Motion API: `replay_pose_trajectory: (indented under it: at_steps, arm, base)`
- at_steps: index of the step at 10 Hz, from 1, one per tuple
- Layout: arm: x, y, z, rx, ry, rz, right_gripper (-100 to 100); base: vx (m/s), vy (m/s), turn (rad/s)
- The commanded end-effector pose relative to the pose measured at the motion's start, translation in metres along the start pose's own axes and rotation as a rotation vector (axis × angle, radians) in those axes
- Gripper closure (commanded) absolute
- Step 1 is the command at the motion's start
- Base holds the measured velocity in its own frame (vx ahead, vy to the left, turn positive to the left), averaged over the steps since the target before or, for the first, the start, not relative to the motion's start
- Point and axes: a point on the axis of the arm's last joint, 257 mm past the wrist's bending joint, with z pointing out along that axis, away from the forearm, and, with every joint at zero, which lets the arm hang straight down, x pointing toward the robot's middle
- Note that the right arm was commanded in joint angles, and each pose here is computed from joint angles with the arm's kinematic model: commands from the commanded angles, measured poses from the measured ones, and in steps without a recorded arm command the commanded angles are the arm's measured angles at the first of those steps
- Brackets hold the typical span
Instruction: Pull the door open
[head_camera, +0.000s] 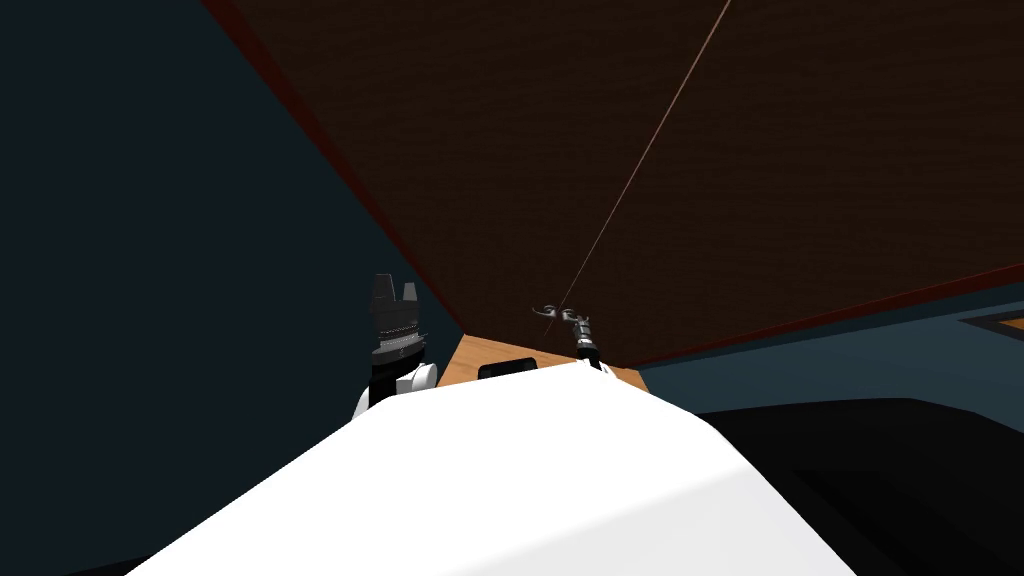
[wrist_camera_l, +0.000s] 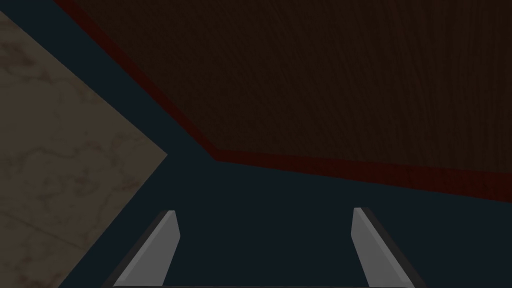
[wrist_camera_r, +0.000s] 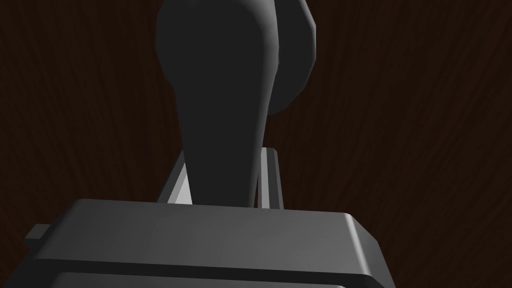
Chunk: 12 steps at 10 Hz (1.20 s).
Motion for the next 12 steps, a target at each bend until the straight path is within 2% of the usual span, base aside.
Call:
replay_pose_trajectory:
  at_steps: [1,2,4,5,6,7,9,10,11,12]
  arm:
    - [-0.002,0.001,0.0,-0.003,-0.003,-0.001,100]
    - [-0.025,-0.004,-0.0103,0.017,-0.031,-0.017,100]
    - [-0.031,-0.005,-0.0128,0.021,-0.036,-0.021,100]
    - [-0.041,-0.006,-0.0187,0.027,-0.043,-0.03,100]
    - [-0.045,-0.006,-0.0215,0.028,-0.041,-0.033,100]
    - [-0.046,-0.006,-0.0227,0.029,-0.039,-0.034,100]
    - [-0.039,-0.005,-0.0256,0.023,-0.003,-0.03,100]
    - [-0.027,-0.004,-0.0254,0.015,0.032,-0.023,100]
    - [-0.02,-0.003,-0.025,0.011,0.051,-0.018,100]
    - [-0.02,-0.003,-0.025,0.011,0.051,-0.018,100]
  base:
    - [0.0,0.0,0.0]
    - [-0.087,-0.03,-0.073]
    - [-0.125,-0.03,-0.006]
    - [-0.143,0.026,0.001]
    - [-0.167,0.057,0.04]
    - [-0.142,0.054,0.026]
    - [-0.18,0.031,0.124]
    - [-0.204,-0.024,0.18]
    - [-0.198,-0.055,0.167]
    - [-0.108,-0.032,0.042]
